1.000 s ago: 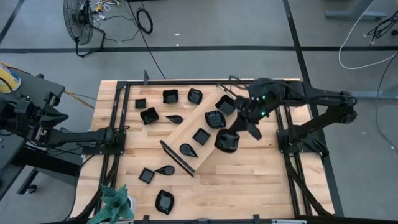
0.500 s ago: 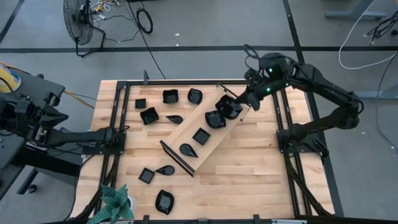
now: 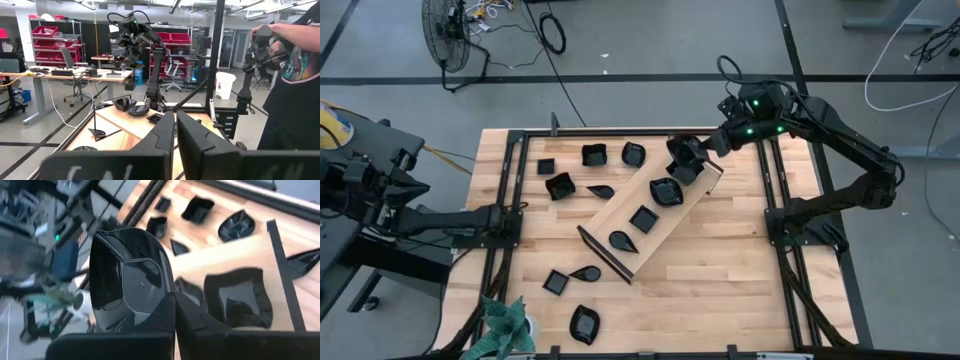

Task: Pick & Place Mini shaped plates
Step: Stack the black leaf shaped bowl on top of the black leaf shaped bowl on the shelf

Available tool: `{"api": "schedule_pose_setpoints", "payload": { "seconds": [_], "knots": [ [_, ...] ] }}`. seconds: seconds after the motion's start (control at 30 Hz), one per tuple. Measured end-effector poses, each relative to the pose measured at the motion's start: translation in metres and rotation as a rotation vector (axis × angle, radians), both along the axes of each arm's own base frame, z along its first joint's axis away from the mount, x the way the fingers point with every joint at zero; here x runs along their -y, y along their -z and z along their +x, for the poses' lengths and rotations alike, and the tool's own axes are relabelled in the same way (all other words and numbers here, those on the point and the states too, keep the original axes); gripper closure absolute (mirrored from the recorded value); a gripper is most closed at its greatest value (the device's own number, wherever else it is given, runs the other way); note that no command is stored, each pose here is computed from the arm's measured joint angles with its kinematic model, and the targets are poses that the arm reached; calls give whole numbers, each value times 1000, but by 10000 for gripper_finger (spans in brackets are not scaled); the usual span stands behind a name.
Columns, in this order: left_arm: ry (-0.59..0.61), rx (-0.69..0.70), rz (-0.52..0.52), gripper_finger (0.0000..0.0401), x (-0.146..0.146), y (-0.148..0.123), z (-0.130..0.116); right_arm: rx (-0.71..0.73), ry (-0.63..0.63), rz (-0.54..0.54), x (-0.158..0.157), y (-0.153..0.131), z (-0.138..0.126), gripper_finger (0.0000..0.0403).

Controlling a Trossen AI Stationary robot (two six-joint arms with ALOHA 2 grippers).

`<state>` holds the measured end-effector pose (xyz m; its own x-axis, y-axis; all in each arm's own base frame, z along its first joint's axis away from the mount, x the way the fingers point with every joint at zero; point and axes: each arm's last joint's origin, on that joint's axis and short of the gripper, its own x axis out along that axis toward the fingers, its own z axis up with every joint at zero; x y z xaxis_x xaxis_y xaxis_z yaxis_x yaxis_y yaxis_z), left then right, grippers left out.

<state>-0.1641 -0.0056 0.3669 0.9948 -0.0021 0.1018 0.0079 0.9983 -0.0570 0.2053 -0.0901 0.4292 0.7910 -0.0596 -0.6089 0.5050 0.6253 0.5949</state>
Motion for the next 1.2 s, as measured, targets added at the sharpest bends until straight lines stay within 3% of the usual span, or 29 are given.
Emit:
{"api": "schedule_pose_setpoints", "payload": {
  "seconds": [0.2, 0.7, 1.2],
  "knots": [
    [0, 0, 0, 376, 0, 0, 0, 83, 101, 66, 0, 7, 15, 403],
    [0, 0, 0, 376, 0, 0, 0, 69, 290, 266, -21, 65, 45, 403],
    [0, 0, 0, 376, 0, 0, 0, -52, 321, 294, -42, 109, 49, 403]
  ]
}}
